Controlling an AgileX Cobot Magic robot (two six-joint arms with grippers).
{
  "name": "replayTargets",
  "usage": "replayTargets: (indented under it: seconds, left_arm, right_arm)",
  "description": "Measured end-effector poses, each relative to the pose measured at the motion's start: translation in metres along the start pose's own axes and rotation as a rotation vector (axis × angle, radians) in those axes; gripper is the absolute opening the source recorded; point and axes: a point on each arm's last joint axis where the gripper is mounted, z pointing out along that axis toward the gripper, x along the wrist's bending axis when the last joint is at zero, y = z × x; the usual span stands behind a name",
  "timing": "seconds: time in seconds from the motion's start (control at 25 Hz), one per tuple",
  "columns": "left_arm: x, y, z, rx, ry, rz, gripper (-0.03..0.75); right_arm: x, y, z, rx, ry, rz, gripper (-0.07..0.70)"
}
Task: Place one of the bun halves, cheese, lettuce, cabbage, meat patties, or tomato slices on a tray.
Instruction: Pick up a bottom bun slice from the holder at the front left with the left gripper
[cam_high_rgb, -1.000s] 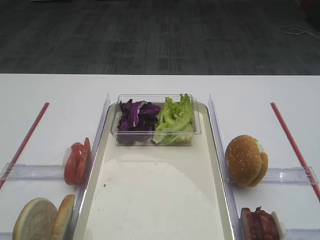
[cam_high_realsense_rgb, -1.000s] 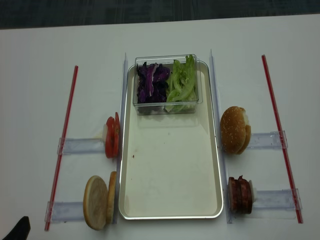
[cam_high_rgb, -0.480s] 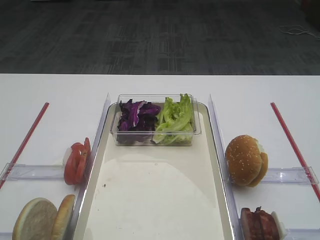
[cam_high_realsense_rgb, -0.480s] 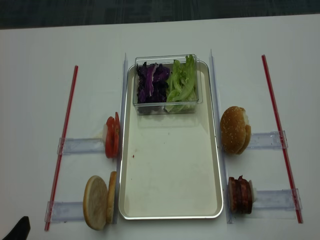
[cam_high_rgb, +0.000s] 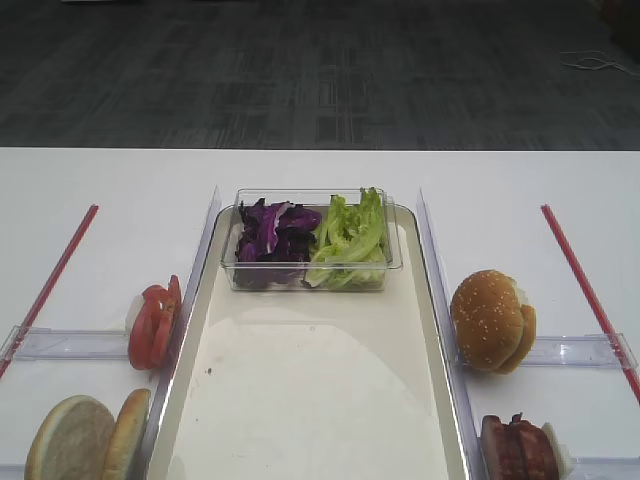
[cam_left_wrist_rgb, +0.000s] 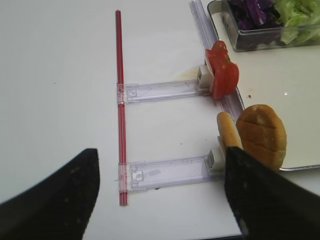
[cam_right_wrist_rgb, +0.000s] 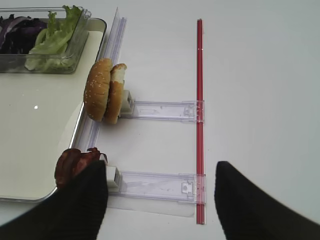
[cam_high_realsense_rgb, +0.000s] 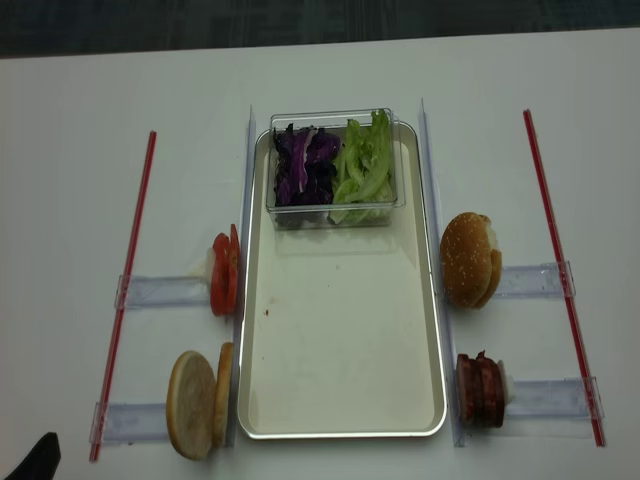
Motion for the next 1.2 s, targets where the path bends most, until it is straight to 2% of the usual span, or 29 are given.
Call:
replayTargets:
  seconds: [0.72,1.0,1.2]
  left_arm:
    - [0.0,-0.0002,0.0,0.002,0.0,0.0,0.526]
    - [0.0001,-0.0006,-0.0037,0.019,0.001,-0.01,0.526]
    - [0.0002,-0.003,-0.0078,0.063,0.004,-0.02,0.526]
  right_arm:
    - [0.0,0.0,0.0,0.0,0.0,0.0,0.469]
    - [0.0,0.0,0.0,0.0,0.0,0.0,0.469]
    - [0.0,0.0,0.0,0.0,0.0,0.0,0.469]
